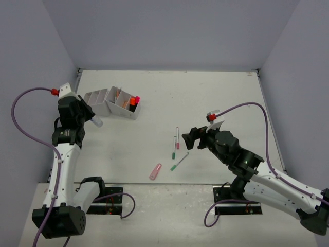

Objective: Sort the stationery into containers
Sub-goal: Place the stationery in the storage box.

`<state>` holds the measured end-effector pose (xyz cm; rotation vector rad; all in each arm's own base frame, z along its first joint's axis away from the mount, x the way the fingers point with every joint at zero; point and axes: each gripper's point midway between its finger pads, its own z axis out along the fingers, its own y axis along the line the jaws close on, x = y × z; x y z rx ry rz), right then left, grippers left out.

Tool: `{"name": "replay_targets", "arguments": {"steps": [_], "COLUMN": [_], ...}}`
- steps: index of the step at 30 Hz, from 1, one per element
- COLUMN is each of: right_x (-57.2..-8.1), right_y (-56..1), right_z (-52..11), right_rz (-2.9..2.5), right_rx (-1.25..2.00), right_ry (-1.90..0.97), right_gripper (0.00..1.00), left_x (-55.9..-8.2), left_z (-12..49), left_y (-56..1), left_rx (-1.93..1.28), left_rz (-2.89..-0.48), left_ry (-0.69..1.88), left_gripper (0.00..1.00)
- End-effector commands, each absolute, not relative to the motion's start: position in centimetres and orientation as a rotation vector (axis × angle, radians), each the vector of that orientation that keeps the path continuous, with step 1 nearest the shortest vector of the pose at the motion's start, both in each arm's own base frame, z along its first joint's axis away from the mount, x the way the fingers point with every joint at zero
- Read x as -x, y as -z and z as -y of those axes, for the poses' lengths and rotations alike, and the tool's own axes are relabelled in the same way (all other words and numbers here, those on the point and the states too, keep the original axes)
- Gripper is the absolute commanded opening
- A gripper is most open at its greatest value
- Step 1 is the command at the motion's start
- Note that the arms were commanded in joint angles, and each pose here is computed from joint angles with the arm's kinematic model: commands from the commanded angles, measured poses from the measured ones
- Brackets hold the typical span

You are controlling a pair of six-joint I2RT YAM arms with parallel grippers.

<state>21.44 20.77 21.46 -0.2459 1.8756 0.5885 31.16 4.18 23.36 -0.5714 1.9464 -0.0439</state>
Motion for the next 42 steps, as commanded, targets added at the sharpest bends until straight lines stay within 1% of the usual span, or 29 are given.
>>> {"name": "replay_targets", "arguments": {"steps": [1, 22, 27, 32, 38, 42], "right_x": [-21.9, -21.8, -21.8, -21.6, -21.5, -21.3], "right_y": [-21.8, -21.8, -21.9, -22.0, -22.4, -22.6], "right_z": [-20.5, -20.5, -20.6, -20.5, -20.3, -20.1], "right_rz": [-1.867, -1.866, -1.866, -1.86, -1.843, -1.836], "right_rx": [0.211, 0.213, 0.216, 0.216, 0.206, 0.2], "right_ry": [-0.574, -0.581, -0.582, -0.591, -0.605, -0.61], "right_gripper": [0.99, 0.99, 0.99, 0.99, 0.99, 0.99], "left_x": [-31.7, -32.5, -34.5, -36.9, -39.5, -40.0], "left_z": [-3.7, -3.3, -2.8, -2.7, -3.7, -4.6], "left_y": [-25.3, -27.3, -27.7, -30.8, -33.1, -34.5], "left_rx": [0.51, 0.491, 0.516, 0.546, 0.57, 0.579], "left_rz": [-1.882, -1.851, -1.867, -1.798, -1.777, -1.743], "left_ry": [0.066, 0.104, 0.159, 0.217, 0.178, 0.133], "left_gripper": [0.0, 0.0, 0.0, 0.0, 0.0, 0.0]}}
